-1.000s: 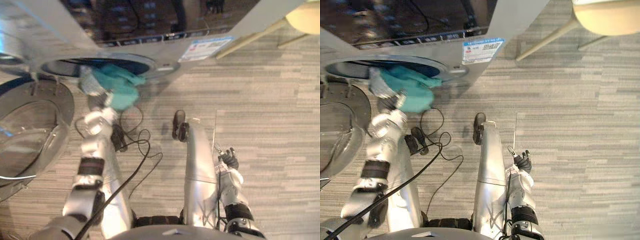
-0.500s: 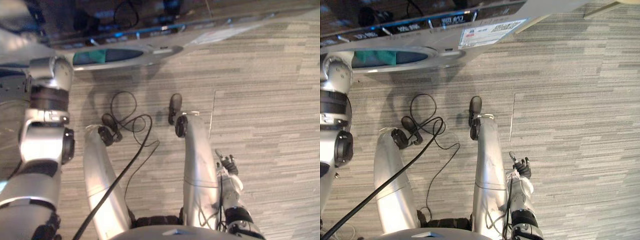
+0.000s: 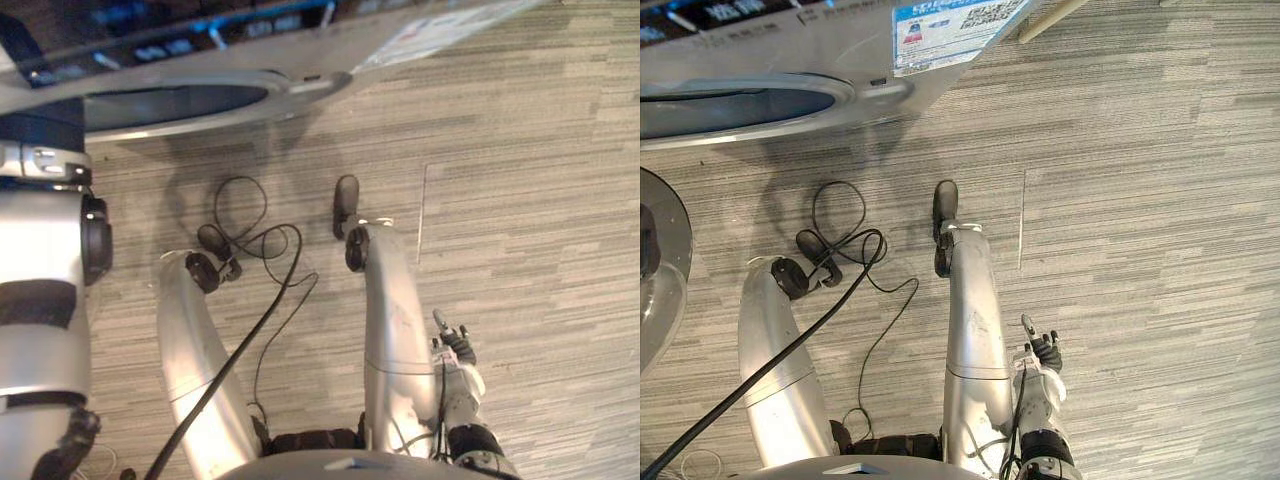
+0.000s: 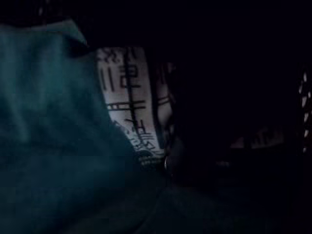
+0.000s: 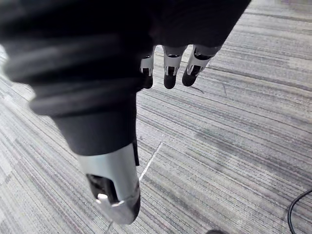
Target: Pick up the laundry basket with both hands and put the clothes into the washing machine.
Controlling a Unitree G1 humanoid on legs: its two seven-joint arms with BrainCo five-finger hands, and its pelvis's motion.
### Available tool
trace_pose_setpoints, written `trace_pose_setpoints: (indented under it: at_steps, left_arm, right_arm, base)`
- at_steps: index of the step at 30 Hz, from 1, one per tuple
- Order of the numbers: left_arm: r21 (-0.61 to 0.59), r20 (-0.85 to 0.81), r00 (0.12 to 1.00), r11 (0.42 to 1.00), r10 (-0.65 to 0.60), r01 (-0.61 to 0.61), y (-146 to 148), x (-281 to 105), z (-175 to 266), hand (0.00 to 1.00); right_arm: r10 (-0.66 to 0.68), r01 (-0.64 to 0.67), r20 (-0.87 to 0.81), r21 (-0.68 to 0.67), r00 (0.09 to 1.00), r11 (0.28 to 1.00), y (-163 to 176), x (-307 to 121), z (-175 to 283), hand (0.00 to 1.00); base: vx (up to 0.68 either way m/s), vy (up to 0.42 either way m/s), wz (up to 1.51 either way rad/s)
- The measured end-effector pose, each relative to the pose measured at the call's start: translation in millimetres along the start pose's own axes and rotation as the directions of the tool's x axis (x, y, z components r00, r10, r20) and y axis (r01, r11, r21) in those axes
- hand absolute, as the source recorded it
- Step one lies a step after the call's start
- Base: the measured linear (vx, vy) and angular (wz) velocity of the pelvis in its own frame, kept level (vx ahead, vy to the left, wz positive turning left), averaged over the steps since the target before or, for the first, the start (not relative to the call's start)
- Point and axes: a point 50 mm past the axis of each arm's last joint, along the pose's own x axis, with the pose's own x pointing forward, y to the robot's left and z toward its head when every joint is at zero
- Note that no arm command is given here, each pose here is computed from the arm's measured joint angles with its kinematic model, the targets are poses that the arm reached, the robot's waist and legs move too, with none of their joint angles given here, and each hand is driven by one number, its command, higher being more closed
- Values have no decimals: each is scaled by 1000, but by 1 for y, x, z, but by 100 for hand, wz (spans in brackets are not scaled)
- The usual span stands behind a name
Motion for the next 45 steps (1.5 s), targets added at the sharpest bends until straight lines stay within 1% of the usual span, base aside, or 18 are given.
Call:
trace_pose_setpoints:
  at_steps: [1,2,3,5,8,11,14,16,17,19,22,25,29,31,33,36,41,45]
  left_arm:
    - [149,43,999,988,31,-37,2,0,1,0]
    - [199,59,998,979,36,-47,2,0,1,0]
    - [312,94,994,947,48,-75,4,0,1,0]
    - [372,97,994,924,57,-90,6,1,-2,0]
    - [379,12,996,921,90,-88,13,1,-17,0]
    - [308,-58,992,947,114,-91,14,0,-25,0]
    - [212,-173,977,974,123,-85,13,-10,-50,0]
    - [102,-279,955,992,100,-74,7,-21,-71,0]
    - [-1,-359,931,997,66,-71,1,-29,-85,0]
    - [-154,-456,890,985,2,-81,-5,-45,-106,0]
    - [-237,-499,866,965,-25,-109,1,-68,-127,0]
    - [-299,-477,877,949,-59,-99,2,-90,-133,0]
    - [-339,-486,870,936,-88,-95,7,-162,-151,0]
    - [-305,-542,836,947,-86,-100,10,-200,-165,0]
    - [-237,-634,770,966,-73,-103,18,-250,-182,0]
    - [-161,-721,691,982,-49,-98,30,-301,-193,0]
    - [-130,-804,589,991,-82,-39,30,-353,-200,0]
    - [-83,-921,378,995,-94,47,37,-410,-226,0]
  right_arm:
    - [-12,12,8,-3,1000,1000,-5,-2,-1,0]
    - [-15,15,9,-5,1000,1000,-7,-2,-1,0]
    - [-22,22,7,-9,1000,1000,-11,-4,-3,0]
    - [-26,26,9,-5,1000,1000,-13,-4,-3,0]
    - [-18,18,-2,-3,1000,1000,-11,-4,-4,0]
    - [-22,22,-8,4,1000,1000,-12,-4,-6,0]
    - [-22,22,-13,4,1000,1000,-12,-4,-6,0]
    - [-23,23,-21,3,1000,1000,-12,-4,-7,0]
    - [-23,23,-32,1,999,1000,-12,-4,-8,0]
    - [-28,28,-46,-1,999,1000,-12,-4,-9,0]
    - [-13,13,-44,-5,999,1000,-8,-5,-8,0]
    - [-8,7,-39,-19,999,1000,-7,-4,-7,0]
    - [32,-33,-21,-29,999,999,3,-5,-1,0]
    - [50,-50,-3,-44,999,998,6,-5,2,0]
    - [58,-58,2,-43,998,997,8,-5,4,0]
    - [61,-61,0,-42,998,997,8,-5,3,0]
    - [53,-53,-3,-42,999,998,6,-5,2,0]
    - [39,-40,-15,-79,999,996,2,-4,0,0]
  base:
    - [0,0,0]
    - [0,0,0]
    - [0,0,0]
    - [-15,17,0]
    - [-31,38,0]
    - [-24,39,1]
    - [-34,45,2]
    - [-39,38,4]
    - [-45,27,7]
    - [-39,23,11]
    - [-15,16,4]
    - [-19,8,16]
    - [-34,-7,22]
    - [-57,-37,28]
    - [-46,-42,23]
    - [-18,-43,16]
    - [15,-53,16]
    - [40,-57,8]
